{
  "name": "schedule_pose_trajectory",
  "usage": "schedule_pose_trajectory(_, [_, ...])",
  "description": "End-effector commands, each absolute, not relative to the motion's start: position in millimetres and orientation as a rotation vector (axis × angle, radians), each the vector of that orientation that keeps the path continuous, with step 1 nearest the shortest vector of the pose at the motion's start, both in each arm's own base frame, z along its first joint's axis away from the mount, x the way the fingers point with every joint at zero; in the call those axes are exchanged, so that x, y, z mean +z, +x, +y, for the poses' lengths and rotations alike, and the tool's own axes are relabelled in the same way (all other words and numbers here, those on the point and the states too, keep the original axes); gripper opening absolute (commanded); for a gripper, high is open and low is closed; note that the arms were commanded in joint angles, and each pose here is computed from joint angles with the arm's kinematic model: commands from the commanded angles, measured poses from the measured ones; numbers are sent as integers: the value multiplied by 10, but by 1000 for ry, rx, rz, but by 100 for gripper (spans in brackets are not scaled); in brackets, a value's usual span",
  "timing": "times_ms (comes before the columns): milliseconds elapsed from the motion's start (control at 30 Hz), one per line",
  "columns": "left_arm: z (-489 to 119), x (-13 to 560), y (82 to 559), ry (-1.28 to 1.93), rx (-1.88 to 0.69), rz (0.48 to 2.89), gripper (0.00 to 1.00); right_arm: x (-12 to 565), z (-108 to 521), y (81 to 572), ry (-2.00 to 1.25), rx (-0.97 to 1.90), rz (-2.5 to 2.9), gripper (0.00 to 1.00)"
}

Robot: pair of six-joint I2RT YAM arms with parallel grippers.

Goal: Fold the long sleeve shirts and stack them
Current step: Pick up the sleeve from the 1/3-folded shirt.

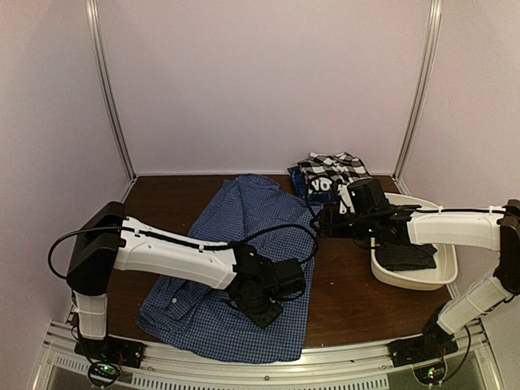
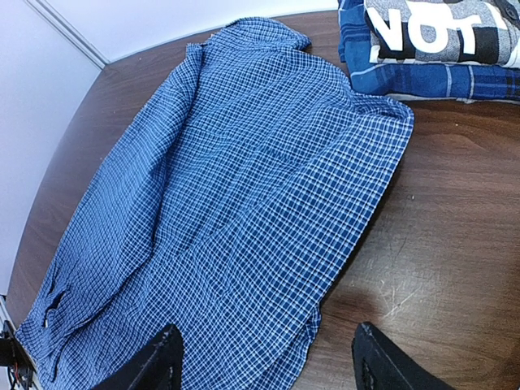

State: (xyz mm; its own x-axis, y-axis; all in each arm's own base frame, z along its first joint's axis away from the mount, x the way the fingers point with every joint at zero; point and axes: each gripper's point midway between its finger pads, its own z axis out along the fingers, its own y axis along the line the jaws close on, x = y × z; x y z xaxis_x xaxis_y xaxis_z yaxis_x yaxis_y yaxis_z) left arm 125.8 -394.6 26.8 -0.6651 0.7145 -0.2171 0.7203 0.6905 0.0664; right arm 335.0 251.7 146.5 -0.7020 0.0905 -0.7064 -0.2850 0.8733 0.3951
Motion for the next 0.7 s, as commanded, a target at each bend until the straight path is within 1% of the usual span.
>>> schedule_pose_trajectory(0, [-4022, 315, 1292, 1158, -31, 2647, 11, 1499, 2502, 3393, -122, 607, 2241, 72])
schedule_pose_trajectory(33, [-4032, 330, 1287, 1164, -39, 2644, 8, 1497, 2501, 3394, -124, 605, 2243, 72])
schedule_pose_trajectory(67, [-4040, 332, 1274, 1175, -48, 2645, 8, 1501, 2504, 3395, -126, 604, 2242, 72])
schedule_pose_trajectory(233, [-4065, 329, 1230, 1209, -77, 2650, 18, 1472, 2487, 3387, -125, 596, 2248, 72])
schedule_pose_trajectory(367, [-4075, 284, 1169, 1235, -109, 2668, 19, 1436, 2468, 3371, -120, 589, 2253, 72])
schedule_pose_trajectory(533, [-4069, 262, 1137, 1249, -119, 2680, 24, 1381, 2446, 3364, -115, 582, 2262, 73])
schedule_pose_trajectory(667, [-4063, 231, 1105, 1261, -131, 2692, 25, 1337, 2432, 3349, -113, 577, 2269, 73])
